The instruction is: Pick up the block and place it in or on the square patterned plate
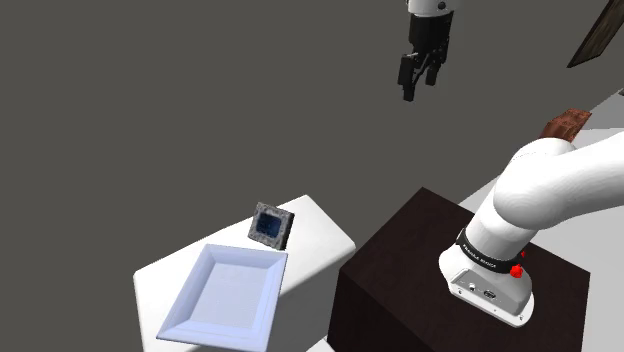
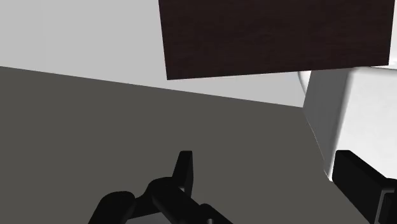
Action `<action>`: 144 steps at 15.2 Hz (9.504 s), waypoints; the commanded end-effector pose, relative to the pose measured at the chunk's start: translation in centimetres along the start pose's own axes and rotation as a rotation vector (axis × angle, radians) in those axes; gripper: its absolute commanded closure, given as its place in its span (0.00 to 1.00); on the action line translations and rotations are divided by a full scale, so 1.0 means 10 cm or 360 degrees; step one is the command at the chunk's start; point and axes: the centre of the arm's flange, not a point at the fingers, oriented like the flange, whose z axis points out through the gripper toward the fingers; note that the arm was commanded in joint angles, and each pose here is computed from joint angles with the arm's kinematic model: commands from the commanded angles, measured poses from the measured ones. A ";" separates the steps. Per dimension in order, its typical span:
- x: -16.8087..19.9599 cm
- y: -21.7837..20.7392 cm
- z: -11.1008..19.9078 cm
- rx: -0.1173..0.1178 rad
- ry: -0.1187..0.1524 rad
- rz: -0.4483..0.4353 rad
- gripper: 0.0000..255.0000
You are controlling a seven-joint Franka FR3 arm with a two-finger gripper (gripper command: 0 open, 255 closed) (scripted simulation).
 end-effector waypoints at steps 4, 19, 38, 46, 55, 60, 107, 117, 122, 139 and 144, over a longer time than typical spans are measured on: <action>0.20 -0.29 0.18 0.0023 -0.0024 -0.0020 0.00; 1.08 -1.80 1.03 0.0141 -0.0144 -0.0123 0.00; 1.82 -3.56 1.99 0.0266 -0.0272 -0.0232 0.00; 1.77 -3.60 2.27 0.0266 -0.0273 -0.0232 0.00; 1.78 -3.60 2.25 0.0266 -0.0273 -0.0232 1.00; 1.79 -3.62 2.21 0.0265 -0.0273 -0.0232 1.00; 1.52 -2.77 2.18 0.0588 0.0270 -0.0581 1.00; 1.21 -3.45 1.82 0.0588 0.0270 -0.0581 1.00; 0.97 -4.04 1.65 0.0588 0.0270 -0.0581 1.00; 0.77 -4.72 2.12 0.0588 0.0270 -0.0581 1.00; 0.78 -4.73 2.22 0.0588 0.0269 -0.0580 0.00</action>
